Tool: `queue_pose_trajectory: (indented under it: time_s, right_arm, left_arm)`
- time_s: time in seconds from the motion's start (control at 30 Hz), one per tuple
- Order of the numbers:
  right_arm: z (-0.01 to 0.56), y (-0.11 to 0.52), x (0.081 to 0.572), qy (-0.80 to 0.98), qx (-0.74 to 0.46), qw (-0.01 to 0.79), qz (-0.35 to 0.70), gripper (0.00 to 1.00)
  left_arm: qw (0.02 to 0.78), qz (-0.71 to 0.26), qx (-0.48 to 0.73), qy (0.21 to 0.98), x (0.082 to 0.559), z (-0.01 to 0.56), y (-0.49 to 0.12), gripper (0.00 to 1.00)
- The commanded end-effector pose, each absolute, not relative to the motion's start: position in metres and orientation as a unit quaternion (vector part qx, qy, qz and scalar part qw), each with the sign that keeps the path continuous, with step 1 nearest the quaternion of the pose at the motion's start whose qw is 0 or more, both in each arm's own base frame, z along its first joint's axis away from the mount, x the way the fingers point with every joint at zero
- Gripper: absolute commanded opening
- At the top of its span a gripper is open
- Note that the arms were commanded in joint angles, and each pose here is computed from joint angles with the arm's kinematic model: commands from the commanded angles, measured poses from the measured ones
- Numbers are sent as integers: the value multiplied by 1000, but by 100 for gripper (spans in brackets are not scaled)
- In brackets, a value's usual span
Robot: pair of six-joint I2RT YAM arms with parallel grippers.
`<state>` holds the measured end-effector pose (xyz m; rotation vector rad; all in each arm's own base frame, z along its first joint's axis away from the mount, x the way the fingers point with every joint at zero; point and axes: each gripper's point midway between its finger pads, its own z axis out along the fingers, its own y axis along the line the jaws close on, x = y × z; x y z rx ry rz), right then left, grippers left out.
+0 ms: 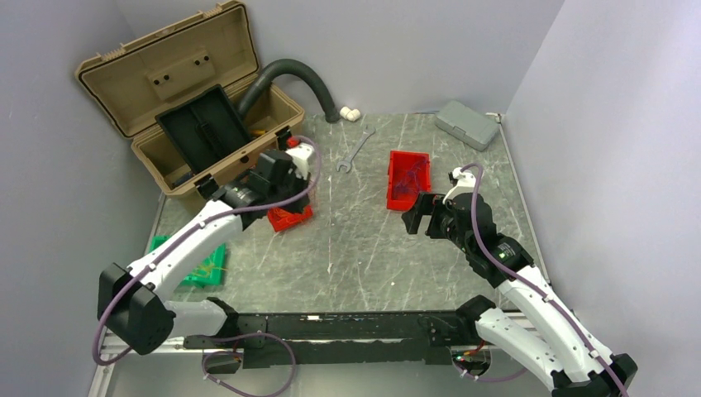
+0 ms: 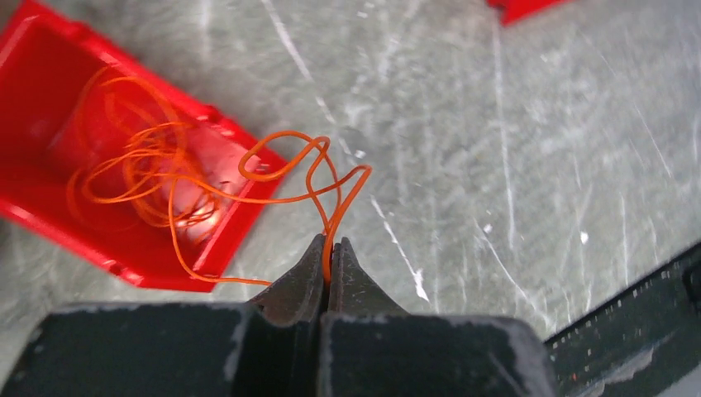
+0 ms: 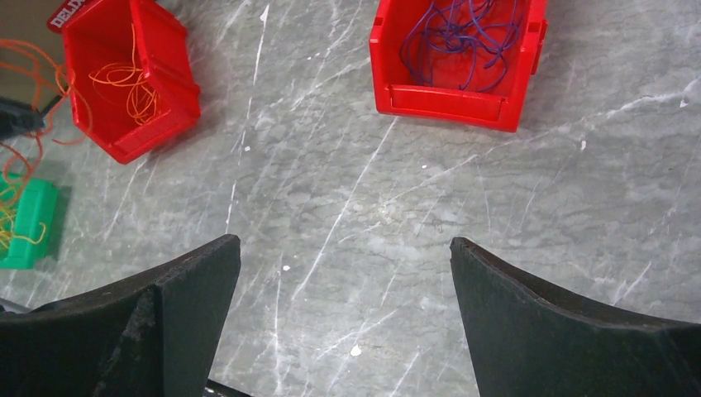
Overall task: Untangle the cables
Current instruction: Place the cable in the bin.
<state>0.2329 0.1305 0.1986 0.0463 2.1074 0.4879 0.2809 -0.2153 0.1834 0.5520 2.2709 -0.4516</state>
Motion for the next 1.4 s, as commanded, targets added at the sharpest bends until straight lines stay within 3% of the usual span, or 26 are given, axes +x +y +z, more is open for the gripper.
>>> queue_pose_trajectory:
  time_s: [0.0,0.23,0.5,0.77,0.9,0.97,1.1,1.37]
  right_arm:
    - [219,135,238,844,15,491,217,100]
    - [231,130,235,839,15,500,212,99]
    - [239,122,231,836,21,508,206,99]
    - [239,120,230,833,31,512,207,99]
    - [234,119,229,837,32,506,205,99]
    - [231,118,229,839,31,504,201,99]
    - [227,119,231,843,32,498,199,100]
    - [223,122,232,845,30,493,203,100]
  left_arm:
    - [373,-165,118,905,304,180,-178,0]
    - [353,-131,24,926,356,144,-131,0]
    - [353,-121,-25,928,404,99,-136,0]
    - [308,-63,-64,947,419,43,-127,0]
    - [315,-48,-60,946,414,50,-125,0]
    - [329,-41,-38,943,409,65,-130,5]
    - [340,-30,-8,940,396,93,-139,25]
    - [358,-52,4,932,372,124,-145,51]
